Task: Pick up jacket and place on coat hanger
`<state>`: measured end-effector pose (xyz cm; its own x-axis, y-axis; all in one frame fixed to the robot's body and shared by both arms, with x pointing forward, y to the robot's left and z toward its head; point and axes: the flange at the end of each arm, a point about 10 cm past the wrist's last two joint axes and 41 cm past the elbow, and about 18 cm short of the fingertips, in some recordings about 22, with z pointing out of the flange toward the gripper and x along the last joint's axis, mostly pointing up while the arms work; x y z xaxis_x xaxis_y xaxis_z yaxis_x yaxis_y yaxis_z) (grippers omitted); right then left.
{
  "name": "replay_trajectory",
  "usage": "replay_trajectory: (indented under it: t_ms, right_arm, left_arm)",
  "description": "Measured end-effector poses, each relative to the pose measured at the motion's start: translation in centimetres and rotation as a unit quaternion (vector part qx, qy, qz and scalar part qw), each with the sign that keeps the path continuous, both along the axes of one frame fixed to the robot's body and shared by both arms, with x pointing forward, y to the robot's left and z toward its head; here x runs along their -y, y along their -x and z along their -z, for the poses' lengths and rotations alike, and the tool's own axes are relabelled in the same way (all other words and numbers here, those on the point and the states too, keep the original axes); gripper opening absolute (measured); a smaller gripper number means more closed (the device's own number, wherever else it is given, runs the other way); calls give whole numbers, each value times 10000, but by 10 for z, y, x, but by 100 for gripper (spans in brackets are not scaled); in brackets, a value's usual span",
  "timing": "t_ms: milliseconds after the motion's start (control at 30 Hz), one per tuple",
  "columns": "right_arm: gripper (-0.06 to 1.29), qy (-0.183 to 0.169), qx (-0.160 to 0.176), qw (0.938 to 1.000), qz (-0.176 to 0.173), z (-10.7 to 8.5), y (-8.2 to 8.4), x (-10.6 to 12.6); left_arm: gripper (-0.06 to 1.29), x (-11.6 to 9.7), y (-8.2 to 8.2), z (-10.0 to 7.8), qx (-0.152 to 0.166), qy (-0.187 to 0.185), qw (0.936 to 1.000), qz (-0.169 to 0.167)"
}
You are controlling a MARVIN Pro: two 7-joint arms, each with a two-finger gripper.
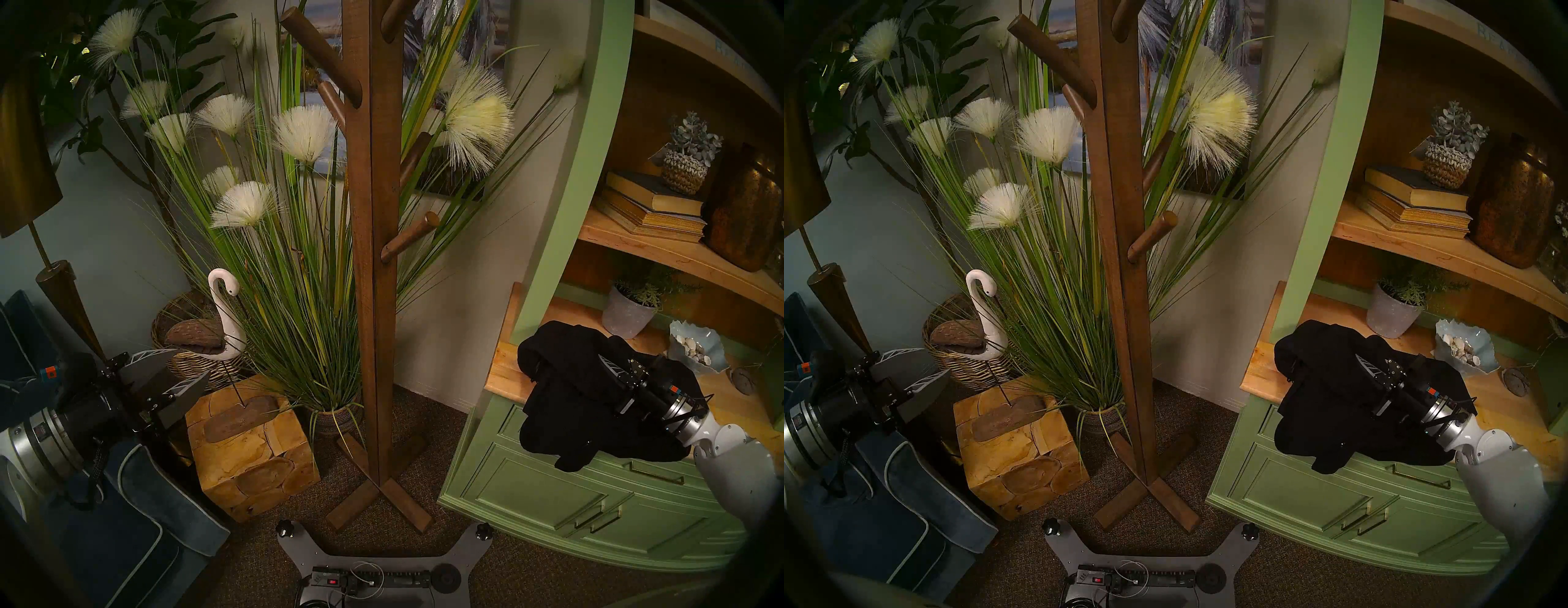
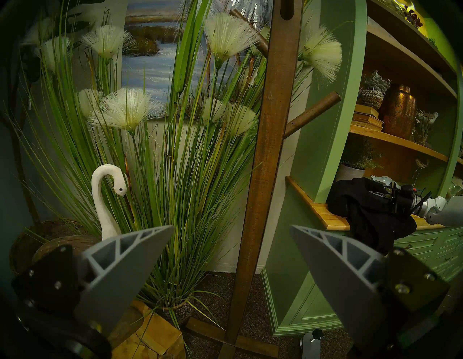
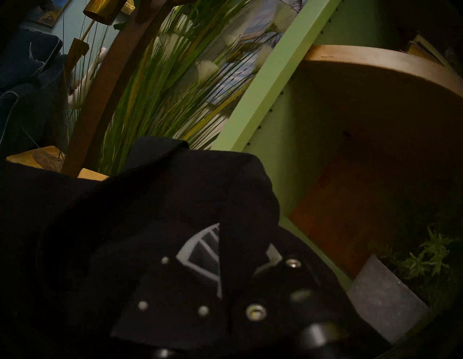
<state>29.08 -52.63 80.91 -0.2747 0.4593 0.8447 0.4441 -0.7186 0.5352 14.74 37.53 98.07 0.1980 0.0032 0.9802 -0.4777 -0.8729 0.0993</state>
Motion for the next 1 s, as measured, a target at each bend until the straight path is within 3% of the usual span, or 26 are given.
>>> replay_trajectory:
  t_ms: [33, 500, 733, 1000]
  right_arm:
    - [-2, -18, 20, 10000, -3, 0, 0, 0]
    - [-2, -904, 673, 9936, -118, -9, -10, -31]
    - [-2, -1337, 1092, 9844, -346, -25, -18, -54]
    - [-2, -1799, 1538, 9693, -661, -37, -30, -87]
  left_arm:
    - [126, 0, 0, 0, 0, 0, 10000, 0]
    - [126, 0, 0, 0, -2, -1, 10000, -3]
    - [126, 0, 0, 0, -2, -2, 10000, -4]
    - [126, 0, 0, 0, -3, -2, 10000, -4]
